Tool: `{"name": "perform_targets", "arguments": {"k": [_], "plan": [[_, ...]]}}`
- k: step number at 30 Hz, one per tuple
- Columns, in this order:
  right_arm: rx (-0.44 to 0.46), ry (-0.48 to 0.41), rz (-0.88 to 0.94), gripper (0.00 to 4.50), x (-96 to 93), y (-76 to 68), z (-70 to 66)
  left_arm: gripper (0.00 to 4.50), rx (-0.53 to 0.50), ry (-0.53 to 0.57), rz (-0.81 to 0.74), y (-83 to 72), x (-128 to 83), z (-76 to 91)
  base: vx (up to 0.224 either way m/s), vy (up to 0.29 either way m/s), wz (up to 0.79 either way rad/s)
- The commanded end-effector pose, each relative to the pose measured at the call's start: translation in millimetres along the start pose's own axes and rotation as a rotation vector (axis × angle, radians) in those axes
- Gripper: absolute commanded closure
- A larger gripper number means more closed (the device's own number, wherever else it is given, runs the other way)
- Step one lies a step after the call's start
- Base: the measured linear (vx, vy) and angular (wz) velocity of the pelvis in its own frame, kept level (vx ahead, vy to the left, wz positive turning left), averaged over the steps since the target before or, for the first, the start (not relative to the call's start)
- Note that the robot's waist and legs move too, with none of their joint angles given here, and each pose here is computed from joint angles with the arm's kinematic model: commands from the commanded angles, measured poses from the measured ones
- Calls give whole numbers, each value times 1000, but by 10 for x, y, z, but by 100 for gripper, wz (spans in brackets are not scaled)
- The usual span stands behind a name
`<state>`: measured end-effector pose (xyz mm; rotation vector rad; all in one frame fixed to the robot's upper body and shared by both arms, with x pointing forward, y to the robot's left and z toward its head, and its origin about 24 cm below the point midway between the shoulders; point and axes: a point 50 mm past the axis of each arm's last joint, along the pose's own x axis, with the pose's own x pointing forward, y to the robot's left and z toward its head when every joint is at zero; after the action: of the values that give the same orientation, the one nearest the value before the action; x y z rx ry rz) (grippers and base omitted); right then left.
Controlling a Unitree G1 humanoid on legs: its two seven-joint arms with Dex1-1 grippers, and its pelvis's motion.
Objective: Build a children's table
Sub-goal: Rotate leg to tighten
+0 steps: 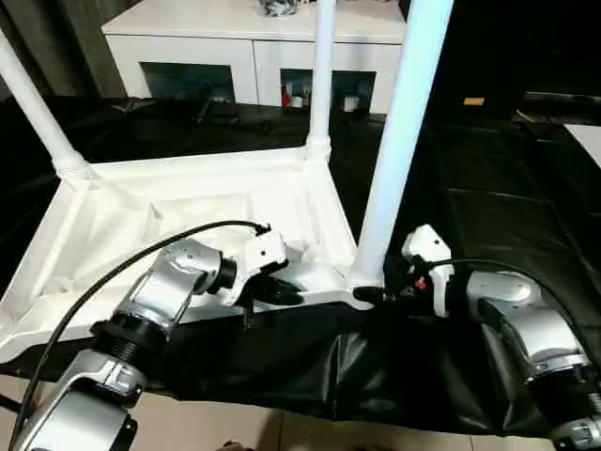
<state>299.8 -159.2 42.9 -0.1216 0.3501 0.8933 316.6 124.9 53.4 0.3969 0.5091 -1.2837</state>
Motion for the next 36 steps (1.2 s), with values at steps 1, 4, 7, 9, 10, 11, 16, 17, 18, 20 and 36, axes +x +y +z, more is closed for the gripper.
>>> {"name": "perform_targets", "arguments": {"k": [1,4,7,9,10,11,16,17,18,20,36], "plan": [[48,-8,-217,181,82,-132,1,450,-5,-28,21,-5,133,89,0,0,0],[126,-7,-453,182,279,-126,-51,450,-22,-44,131,51,292,172,0,0,0],[150,-8,-583,182,448,-91,7,450,-66,-72,222,87,426,273,0,0,0],[179,-17,-621,182,525,-68,47,450,-77,-82,269,107,476,315,0,0,0],[189,-25,-636,182,621,-27,98,450,-84,-91,327,133,524,355,0,0,0],[183,-33,-652,182,700,8,151,450,-90,-98,365,148,565,387,0,0,0],[108,-76,-596,182,901,160,310,450,-81,-95,408,169,633,423,0,0,0],[86,-114,-537,182,910,202,359,450,-78,-93,405,174,618,415,0,0,0],[72,-141,-494,147,913,233,393,450,-74,-92,404,178,607,410,0,0,0],[38,-204,-448,126,823,233,461,450,-70,-74,378,177,569,366,0,0,0],[-215,28,-76,57,-301,-20,187,450,19,71,12,1,129,-7,0,0,0]]}}
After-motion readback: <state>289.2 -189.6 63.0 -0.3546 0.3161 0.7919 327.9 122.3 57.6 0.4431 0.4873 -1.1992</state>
